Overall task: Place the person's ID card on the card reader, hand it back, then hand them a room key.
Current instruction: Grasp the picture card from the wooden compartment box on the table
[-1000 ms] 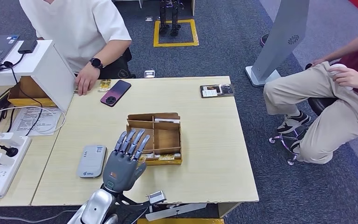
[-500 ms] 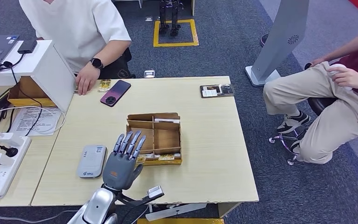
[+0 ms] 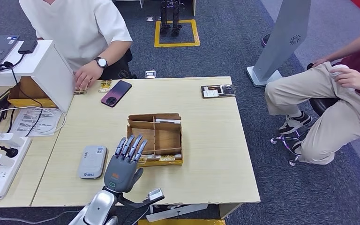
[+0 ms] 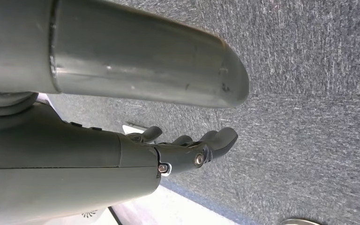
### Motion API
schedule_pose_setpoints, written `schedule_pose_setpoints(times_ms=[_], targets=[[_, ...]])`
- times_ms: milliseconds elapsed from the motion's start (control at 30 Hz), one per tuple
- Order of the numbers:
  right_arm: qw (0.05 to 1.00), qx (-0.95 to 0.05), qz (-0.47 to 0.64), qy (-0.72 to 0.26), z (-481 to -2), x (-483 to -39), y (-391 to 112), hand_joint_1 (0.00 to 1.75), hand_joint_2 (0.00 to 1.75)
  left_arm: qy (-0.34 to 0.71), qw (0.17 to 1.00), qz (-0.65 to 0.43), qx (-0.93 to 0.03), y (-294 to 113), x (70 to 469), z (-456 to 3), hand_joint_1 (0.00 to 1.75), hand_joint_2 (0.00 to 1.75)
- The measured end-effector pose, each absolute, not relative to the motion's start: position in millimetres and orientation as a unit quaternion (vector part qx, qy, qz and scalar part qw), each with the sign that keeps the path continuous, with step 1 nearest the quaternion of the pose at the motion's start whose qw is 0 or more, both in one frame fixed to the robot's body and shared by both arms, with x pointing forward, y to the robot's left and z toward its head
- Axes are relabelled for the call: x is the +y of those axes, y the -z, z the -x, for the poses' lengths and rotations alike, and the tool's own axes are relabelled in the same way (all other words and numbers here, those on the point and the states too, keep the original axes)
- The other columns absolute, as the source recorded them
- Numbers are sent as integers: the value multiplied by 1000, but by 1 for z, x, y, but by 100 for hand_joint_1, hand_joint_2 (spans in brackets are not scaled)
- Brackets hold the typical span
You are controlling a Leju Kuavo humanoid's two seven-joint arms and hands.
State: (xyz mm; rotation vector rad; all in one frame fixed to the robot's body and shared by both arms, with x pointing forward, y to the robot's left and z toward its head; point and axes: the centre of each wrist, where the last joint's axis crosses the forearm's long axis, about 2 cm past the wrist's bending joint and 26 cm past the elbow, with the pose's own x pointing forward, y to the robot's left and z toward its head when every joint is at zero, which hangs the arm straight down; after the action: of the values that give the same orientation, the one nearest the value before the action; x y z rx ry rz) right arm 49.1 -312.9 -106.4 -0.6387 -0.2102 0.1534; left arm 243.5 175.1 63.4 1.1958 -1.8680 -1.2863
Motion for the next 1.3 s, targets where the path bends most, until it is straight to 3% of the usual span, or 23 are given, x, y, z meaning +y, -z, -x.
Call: schedule_pose_setpoints(times_ms=[600,733,1300], targets=[[941,-102,315,-74,-49,-314,106,0,0,460,295,-461,-699,-70,173,-243,3,175],[941,-102,315,-74,-49,-314,106,0,0,459,291,-460,-702,-71,173,-243,175,175],[941,-102,315,-74,-49,-314,106,0,0,467,276,-448,-711,-73,172,-243,175,175]])
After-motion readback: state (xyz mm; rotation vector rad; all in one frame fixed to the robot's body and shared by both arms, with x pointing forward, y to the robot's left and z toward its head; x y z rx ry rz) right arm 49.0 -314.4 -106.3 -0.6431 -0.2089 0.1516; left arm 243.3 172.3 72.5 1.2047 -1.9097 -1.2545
